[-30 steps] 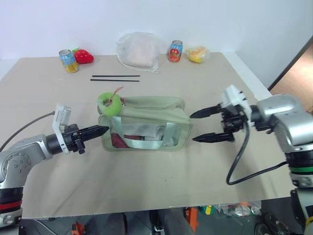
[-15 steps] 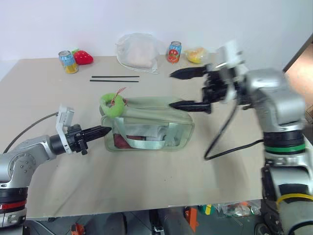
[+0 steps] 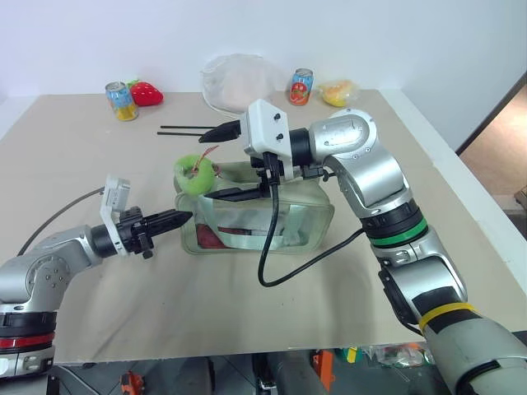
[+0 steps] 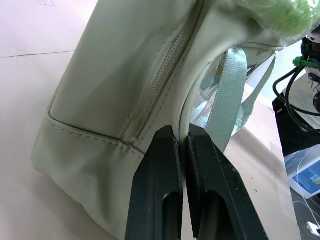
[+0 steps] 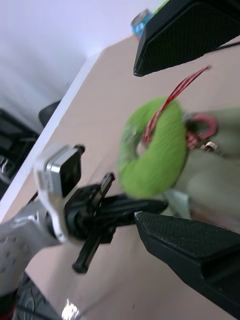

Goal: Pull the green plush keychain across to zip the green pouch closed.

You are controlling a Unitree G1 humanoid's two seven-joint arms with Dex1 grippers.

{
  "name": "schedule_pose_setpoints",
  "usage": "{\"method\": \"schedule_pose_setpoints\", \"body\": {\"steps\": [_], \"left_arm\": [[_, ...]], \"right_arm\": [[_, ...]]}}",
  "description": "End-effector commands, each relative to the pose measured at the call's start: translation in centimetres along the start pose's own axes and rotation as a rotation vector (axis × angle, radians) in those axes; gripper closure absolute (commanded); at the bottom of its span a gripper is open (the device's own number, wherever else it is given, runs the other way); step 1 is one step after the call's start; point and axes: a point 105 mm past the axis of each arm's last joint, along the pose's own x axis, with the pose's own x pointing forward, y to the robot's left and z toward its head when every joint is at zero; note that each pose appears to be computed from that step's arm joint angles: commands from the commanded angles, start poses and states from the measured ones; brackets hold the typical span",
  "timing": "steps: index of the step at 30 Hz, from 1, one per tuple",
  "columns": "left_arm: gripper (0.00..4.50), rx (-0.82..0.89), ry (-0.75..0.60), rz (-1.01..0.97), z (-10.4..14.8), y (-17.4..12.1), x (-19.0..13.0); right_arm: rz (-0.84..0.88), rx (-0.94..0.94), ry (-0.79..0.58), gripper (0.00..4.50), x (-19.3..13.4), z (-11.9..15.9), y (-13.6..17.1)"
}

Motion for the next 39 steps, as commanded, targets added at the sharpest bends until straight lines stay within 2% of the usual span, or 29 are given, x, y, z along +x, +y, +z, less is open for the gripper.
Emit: {"method": "schedule_pose_setpoints", "body": {"steps": [1, 15, 20, 27, 29, 36, 39], "left_arm": [[4.50, 0.003, 0.006, 0.004, -0.1, 0.1, 0.0], [4.50, -0.010, -0.008, 0.003, -0.6, 0.2, 0.2], [4.50, -0.008, -0.012, 0.014, -0.6, 0.4, 0.1], [4.50, -0.007, -0.020, 0.020, -0.5, 0.5, 0.0], [4.50, -0.007, -0.022, 0.021, -0.4, 0.5, 0.1], [4.50, -0.007, -0.029, 0.020, -0.3, 0.4, 0.3], [4.50, -0.010, -0.033, 0.017, -0.3, 0.5, 0.4]], "right_arm": [[0.015, -0.077, -0.019, 0.01, 0.2, 1.7, -0.3], [0.011, -0.058, 0.026, 0.01, 1.5, 0.4, -1.0], [0.031, -0.050, 0.032, 1.46, 1.6, 0.0, -0.6], [0.063, -0.035, 0.040, 4.01, 1.3, -0.5, -0.1], [0.068, -0.030, 0.041, 4.49, 1.2, -0.6, 0.0], [0.073, -0.022, 0.050, 4.49, 0.7, -0.8, 0.0], [0.016, -0.020, 0.060, 4.49, 0.0, -0.8, -1.1]]}}
